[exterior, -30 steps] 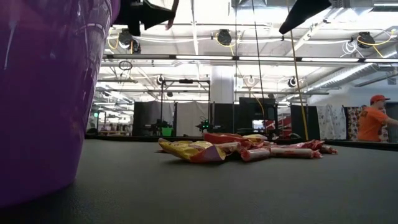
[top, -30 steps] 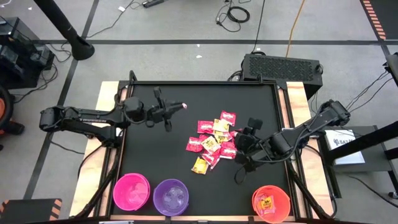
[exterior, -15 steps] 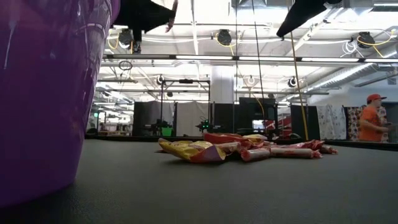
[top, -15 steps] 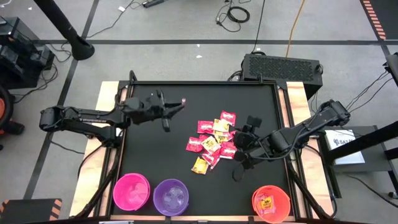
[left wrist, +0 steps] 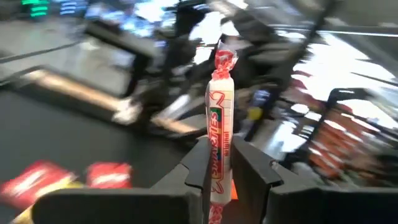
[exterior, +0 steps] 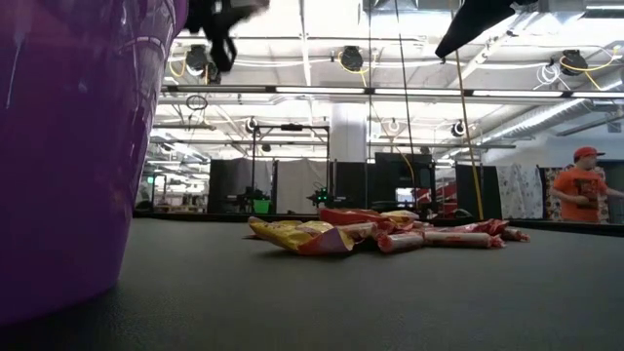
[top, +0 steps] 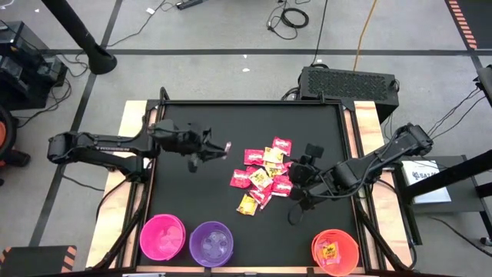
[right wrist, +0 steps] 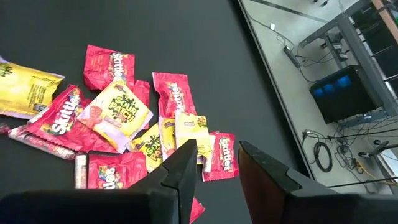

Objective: Sort candy by brand, put in halloween buckets
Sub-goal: Put the orange candy into the pink bucket, then put the red candy into the violet bucket

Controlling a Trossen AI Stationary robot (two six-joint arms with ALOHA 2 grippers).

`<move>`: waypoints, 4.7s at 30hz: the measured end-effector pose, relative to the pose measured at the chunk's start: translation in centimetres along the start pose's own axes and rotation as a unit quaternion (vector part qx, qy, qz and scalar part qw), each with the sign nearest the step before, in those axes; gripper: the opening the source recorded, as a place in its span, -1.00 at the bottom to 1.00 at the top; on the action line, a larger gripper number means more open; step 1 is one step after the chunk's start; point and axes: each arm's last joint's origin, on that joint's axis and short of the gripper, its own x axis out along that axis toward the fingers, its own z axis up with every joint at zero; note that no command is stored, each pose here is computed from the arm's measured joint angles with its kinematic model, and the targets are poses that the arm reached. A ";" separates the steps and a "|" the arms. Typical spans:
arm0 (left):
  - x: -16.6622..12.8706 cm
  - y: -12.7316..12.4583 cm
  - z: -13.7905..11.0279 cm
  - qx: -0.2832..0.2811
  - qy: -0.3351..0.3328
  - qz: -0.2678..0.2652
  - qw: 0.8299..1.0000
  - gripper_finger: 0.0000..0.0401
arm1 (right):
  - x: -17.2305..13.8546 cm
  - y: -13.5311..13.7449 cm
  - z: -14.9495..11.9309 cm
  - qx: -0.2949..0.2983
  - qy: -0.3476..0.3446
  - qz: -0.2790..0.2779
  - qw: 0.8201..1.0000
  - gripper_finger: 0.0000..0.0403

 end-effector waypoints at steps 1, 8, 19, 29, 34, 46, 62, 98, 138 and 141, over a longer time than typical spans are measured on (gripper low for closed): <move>0.0 -0.4 0.6 0.015 0.000 -0.027 1.000 -0.73 | 0.0 0.0 0.0 0.000 0.002 0.004 1.000 -0.46; -0.9 -3.1 3.8 -0.035 0.078 -0.130 0.988 -0.73 | 0.0 0.0 0.0 0.003 0.004 0.007 1.000 -0.46; -3.6 -5.1 6.3 0.007 0.240 0.025 0.970 -0.73 | 0.0 0.2 0.1 0.010 0.004 0.020 1.000 -0.46; -6.8 -7.3 6.1 -0.078 0.383 0.054 0.919 -0.73 | 0.0 0.2 0.1 0.009 0.004 0.020 1.000 -0.46; -8.6 -8.0 4.3 -0.180 0.483 0.103 0.851 -0.73 | 0.0 0.2 0.1 0.009 0.004 0.020 1.000 -0.46; -9.2 -10.1 2.8 -0.256 0.530 0.216 0.779 -0.73 | 0.0 0.2 0.1 0.009 0.004 0.020 1.000 -0.46; -5.4 -15.8 -2.3 -0.165 0.583 0.232 0.761 -0.73 | 0.0 0.2 0.1 0.006 0.004 0.020 1.000 -0.46; -2.7 -21.9 -10.8 -0.156 0.603 0.289 0.727 -0.31 | 0.0 0.3 0.2 0.014 0.003 0.034 0.999 -0.46; 1.7 -14.8 -1.7 0.336 0.265 0.473 0.770 0.04 | 15.0 -4.9 -2.3 0.091 -0.039 0.153 0.983 -0.23; 1.8 -14.2 -1.8 0.335 0.268 0.482 0.764 0.04 | 15.5 -4.5 -2.1 0.089 -0.048 0.153 0.983 -0.06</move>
